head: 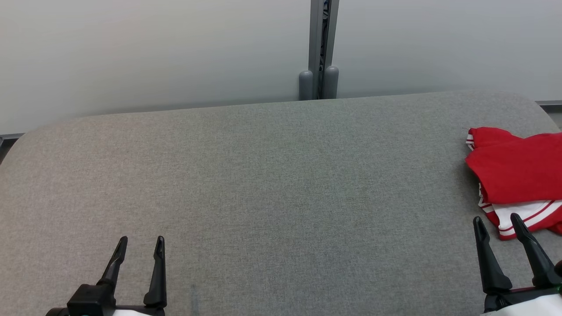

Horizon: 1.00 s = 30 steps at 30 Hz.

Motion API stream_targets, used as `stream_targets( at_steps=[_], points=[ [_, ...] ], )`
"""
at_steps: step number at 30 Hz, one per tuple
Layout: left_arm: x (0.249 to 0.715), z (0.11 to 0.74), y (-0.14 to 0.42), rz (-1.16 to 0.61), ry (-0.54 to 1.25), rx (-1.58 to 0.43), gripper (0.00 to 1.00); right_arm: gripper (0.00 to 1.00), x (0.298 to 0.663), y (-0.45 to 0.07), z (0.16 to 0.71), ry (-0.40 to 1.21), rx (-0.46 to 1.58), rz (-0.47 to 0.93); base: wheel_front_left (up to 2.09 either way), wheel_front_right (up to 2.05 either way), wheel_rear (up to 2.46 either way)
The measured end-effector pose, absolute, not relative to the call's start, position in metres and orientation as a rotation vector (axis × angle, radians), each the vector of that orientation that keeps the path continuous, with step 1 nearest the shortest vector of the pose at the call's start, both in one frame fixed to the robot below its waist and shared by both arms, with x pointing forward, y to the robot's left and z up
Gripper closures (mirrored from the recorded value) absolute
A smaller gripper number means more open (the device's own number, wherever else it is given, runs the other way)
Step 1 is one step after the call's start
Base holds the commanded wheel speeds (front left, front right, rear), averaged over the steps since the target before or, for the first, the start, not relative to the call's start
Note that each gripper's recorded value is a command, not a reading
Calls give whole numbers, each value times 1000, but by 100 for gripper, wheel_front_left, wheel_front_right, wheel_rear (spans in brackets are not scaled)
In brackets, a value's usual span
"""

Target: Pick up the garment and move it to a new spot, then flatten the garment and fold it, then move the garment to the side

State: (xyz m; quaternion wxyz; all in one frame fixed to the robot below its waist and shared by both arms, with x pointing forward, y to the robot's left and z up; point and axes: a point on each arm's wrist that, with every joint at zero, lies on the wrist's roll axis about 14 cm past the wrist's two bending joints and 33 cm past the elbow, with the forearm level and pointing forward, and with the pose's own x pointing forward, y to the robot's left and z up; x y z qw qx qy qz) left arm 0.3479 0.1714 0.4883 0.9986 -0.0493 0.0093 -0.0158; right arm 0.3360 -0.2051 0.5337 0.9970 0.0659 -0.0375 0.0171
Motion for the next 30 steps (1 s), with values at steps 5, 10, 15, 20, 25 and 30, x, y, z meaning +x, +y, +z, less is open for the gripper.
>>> stream_targets(
  at_steps=[5, 10, 15, 20, 25, 30],
  points=[
    [348, 487, 172, -29, 22, -97, 0, 0, 336, -205, 533, -73, 132, 35, 0, 0, 0],
    [347, 486, 172, -29, 26, -97, 0, 0, 336, -205, 533, -72, 133, 33, 0, 0, 0],
    [348, 485, 173, -26, 28, -101, 0, 0, 336, -206, 532, -70, 133, 33, 0, 0, 0],
    [347, 482, 172, -25, 36, -103, 100, 100, 336, -205, 529, -61, 139, 32, 0, 0, 0],
    [338, 465, 167, -18, 98, -151, 100, 100, 334, -202, 515, -19, 194, 25, 0, 0, 0],
    [338, 461, 171, 3, 124, -243, 100, 100, 336, -203, 508, 5, 291, 14, 0, 0, 0]
  ],
)
